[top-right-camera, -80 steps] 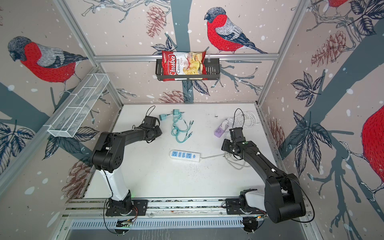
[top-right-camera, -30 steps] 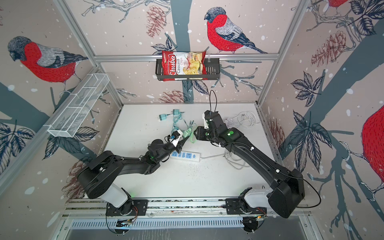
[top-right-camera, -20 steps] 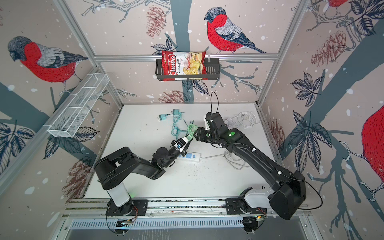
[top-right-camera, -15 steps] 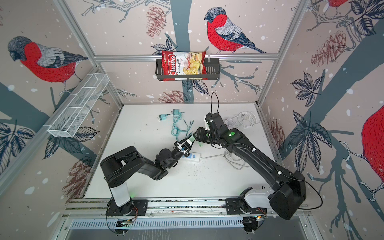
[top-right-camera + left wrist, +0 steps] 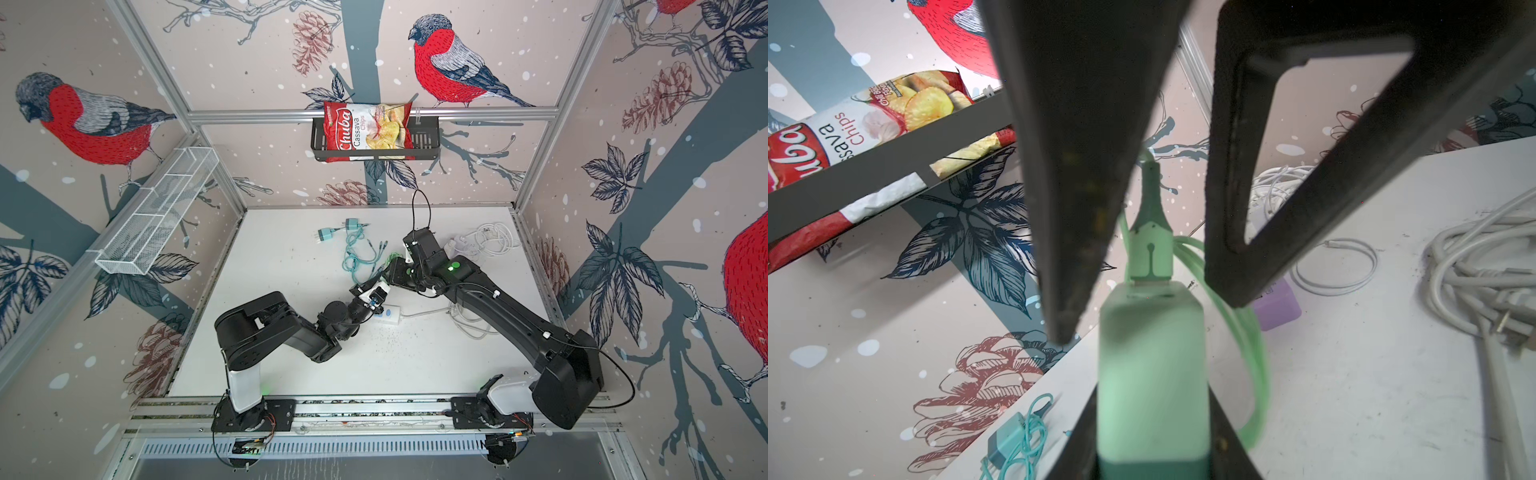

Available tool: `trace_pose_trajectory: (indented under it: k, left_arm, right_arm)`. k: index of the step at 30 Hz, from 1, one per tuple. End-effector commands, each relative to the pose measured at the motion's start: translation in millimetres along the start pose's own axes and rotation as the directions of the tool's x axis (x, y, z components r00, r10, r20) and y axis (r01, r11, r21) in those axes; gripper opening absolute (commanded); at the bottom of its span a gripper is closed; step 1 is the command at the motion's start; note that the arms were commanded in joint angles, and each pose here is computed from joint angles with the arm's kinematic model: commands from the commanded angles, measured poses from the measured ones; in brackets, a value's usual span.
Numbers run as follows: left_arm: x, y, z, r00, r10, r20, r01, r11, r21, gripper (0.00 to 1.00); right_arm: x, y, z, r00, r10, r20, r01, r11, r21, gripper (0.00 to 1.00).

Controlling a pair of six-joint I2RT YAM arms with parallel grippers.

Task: Insert the plug
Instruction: 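Carry the green charger toward the right gripper while the right releases the grey plug, then close the right gripper on the green charger while the left still holds it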

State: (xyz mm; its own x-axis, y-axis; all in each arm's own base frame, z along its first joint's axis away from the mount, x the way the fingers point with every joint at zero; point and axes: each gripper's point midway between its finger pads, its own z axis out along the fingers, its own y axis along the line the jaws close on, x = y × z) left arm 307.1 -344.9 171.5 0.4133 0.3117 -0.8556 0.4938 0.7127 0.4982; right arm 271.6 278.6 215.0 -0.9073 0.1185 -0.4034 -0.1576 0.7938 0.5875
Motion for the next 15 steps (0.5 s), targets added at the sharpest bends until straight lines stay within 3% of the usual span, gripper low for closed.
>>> trace_pose_trajectory:
  k: [1, 15]
  left_arm:
    - [-23, 16, 0, 0.996, 0.001, 0.085, 0.006, 0.997, -0.079, 0.20]
    - [-28, 22, -8, 0.994, 0.014, 0.105, -0.002, 0.994, -0.108, 0.21]
  right_arm:
    - [-6, 12, 2, 1.000, 0.007, 0.008, -0.007, 0.999, -0.041, 0.45]
    - [-10, -9, 9, 1.000, 0.019, 0.008, -0.020, 0.999, 0.027, 0.43]
